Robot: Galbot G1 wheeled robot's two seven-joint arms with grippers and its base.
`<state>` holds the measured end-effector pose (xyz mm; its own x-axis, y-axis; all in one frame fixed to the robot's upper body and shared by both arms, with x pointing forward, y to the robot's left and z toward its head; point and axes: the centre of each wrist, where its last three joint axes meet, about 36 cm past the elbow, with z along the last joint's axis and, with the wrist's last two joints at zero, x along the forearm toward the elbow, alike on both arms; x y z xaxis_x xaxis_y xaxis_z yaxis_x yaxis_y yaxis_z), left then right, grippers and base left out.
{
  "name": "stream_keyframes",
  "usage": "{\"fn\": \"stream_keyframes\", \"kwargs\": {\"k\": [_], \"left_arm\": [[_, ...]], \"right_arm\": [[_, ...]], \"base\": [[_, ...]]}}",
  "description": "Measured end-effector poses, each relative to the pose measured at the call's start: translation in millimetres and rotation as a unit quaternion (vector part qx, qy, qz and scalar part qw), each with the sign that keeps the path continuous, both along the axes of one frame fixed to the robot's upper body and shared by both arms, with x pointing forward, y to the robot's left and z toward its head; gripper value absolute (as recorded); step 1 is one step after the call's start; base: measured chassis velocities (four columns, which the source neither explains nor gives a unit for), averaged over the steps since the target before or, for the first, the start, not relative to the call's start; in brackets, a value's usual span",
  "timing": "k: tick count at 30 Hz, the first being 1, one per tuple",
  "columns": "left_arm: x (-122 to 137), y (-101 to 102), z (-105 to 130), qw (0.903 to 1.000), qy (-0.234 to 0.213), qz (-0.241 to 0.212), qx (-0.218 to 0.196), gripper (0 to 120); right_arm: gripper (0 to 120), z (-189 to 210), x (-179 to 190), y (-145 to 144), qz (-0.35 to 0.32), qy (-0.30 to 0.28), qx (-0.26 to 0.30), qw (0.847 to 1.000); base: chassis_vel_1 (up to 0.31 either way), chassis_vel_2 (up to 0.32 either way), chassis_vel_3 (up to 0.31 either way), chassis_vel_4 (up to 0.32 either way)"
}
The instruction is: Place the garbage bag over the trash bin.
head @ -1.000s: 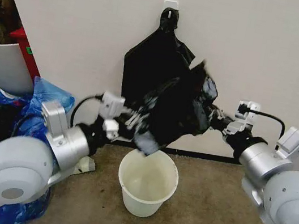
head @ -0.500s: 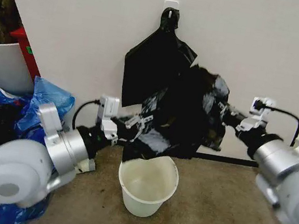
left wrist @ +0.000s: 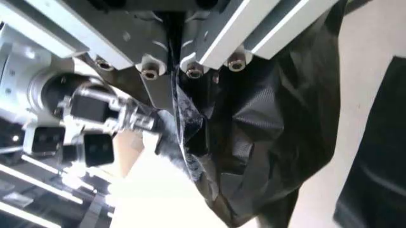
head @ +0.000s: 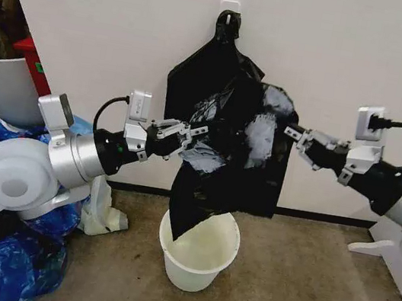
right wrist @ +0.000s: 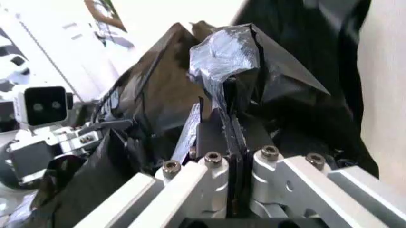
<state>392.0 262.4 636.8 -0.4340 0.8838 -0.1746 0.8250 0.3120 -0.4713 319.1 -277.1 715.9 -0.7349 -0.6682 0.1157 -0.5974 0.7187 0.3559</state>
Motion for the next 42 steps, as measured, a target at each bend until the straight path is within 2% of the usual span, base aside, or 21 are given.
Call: {"fn": "stream_keyframes", "kwargs": {"k": [6,14,24,27,32,36,40,42], "left_arm": [[15,4,-20,0.9998,0.015,0.016,0.004,0],[35,18,-48,0.9982,0.001,0.043,0.04,0],[48,25,-65,0.9966,-0.014,0.053,0.061,0],[54,29,-77,0.9955,-0.012,0.065,0.068,0],[59,27,-97,0.9948,0.008,0.08,0.062,0],[58,20,-119,0.9926,0.046,0.098,0.056,0],[55,15,-130,0.9909,0.069,0.104,0.05,0],[51,3,-133,0.9902,0.087,0.102,0.038,0]], "right_arm": [[0,-29,5,12,-0.017,0.031,-0.004,0.999],[0,-53,13,17,-0.031,0.065,0.005,0.997],[0,-73,15,29,-0.032,0.088,0.02,0.995],[0,-87,17,38,-0.038,0.105,0.027,0.993],[0,-114,22,42,-0.054,0.142,0.027,0.988],[0,-135,24,43,-0.066,0.169,0.026,0.983],[0,-136,23,41,-0.069,0.17,0.028,0.983],[0,-124,22,37,-0.071,0.156,0.028,0.985]], "base": [[0.0,0.0,0.0,0.0],[0.0,0.0,0.0,0.0],[0.0,0.0,0.0,0.0],[0.0,0.0,0.0,0.0],[0.0,0.0,0.0,0.0],[0.0,0.0,0.0,0.0],[0.0,0.0,0.0,0.0],[0.0,0.0,0.0,0.0]]}}
